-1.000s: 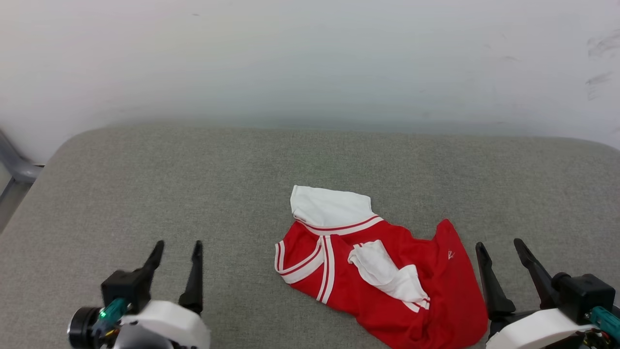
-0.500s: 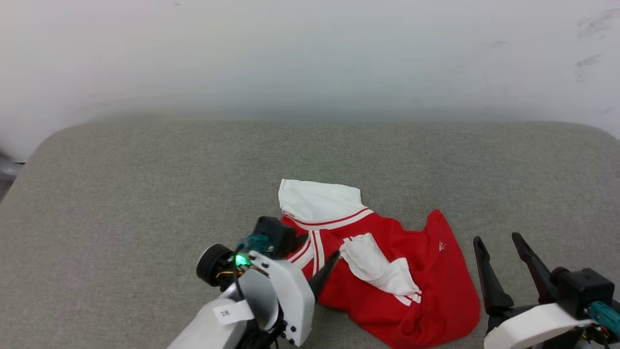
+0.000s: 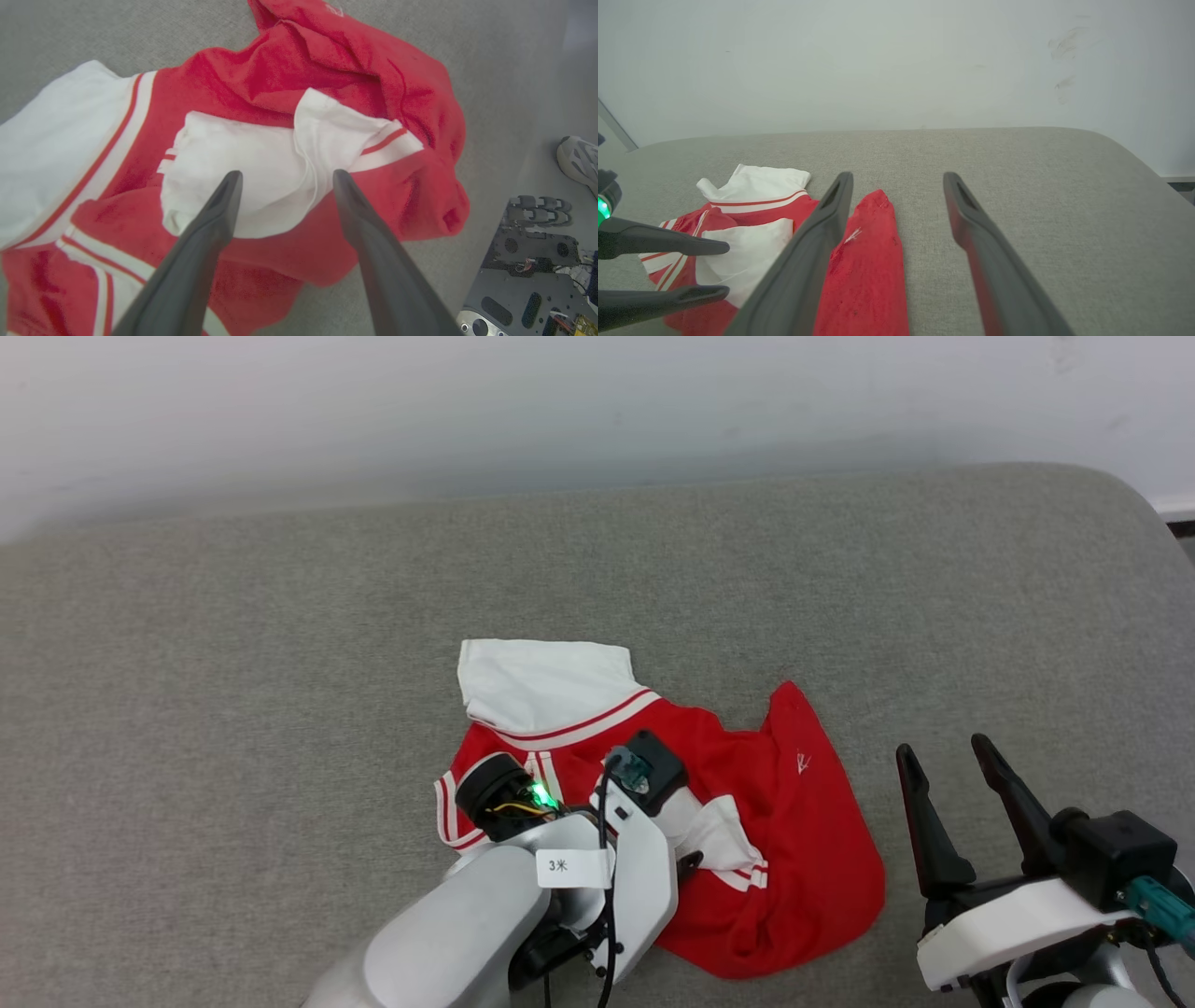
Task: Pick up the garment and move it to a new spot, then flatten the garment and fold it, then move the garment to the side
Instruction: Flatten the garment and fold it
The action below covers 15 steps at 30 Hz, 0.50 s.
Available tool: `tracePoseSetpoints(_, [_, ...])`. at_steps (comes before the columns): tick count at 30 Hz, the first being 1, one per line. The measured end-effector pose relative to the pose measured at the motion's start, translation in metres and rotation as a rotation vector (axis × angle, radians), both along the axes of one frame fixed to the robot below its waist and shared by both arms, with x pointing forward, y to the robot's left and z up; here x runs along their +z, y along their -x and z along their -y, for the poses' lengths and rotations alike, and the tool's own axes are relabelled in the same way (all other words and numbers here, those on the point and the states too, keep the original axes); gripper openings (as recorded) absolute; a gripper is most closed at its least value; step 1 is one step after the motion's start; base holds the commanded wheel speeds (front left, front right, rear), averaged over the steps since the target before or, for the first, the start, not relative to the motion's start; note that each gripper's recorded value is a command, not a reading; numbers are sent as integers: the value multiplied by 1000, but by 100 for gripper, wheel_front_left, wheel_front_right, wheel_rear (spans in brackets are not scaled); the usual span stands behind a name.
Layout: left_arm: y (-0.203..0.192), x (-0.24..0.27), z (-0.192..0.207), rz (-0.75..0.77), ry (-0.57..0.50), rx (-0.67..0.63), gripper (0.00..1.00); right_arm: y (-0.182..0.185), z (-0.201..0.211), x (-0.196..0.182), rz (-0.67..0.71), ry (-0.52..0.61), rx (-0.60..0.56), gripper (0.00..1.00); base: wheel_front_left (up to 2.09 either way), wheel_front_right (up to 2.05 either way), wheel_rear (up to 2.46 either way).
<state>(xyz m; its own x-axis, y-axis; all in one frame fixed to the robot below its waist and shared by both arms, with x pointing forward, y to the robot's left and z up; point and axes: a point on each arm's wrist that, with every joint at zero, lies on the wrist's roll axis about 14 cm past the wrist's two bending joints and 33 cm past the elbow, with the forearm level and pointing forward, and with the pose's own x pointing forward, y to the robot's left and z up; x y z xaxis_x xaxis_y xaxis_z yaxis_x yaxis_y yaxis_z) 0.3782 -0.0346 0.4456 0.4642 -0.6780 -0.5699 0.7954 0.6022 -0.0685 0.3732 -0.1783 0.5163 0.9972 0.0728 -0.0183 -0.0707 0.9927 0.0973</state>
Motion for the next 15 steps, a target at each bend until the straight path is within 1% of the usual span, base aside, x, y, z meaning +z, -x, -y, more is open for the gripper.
tracePoseSetpoints(5, [12,-25,14,-73,-74,-121,100,-3,9,-11,-21,-7,-29,100,0,0,0])
tracePoseSetpoints(7, [12,-31,16,-87,-93,-147,100,-4,11,-14,-27,-14,-38,100,0,0,0])
tracePoseSetpoints(8, [9,-32,16,-85,-98,-153,65,-5,13,-14,-25,-13,-41,100,0,0,0])
tracePoseSetpoints(9, [7,-33,17,-81,-96,-158,0,-6,14,-14,-22,-16,-46,100,0,0,0])
tracePoseSetpoints(15, [-8,-21,18,-23,-55,-147,0,-5,18,-18,-23,-28,-58,100,0,0,0])
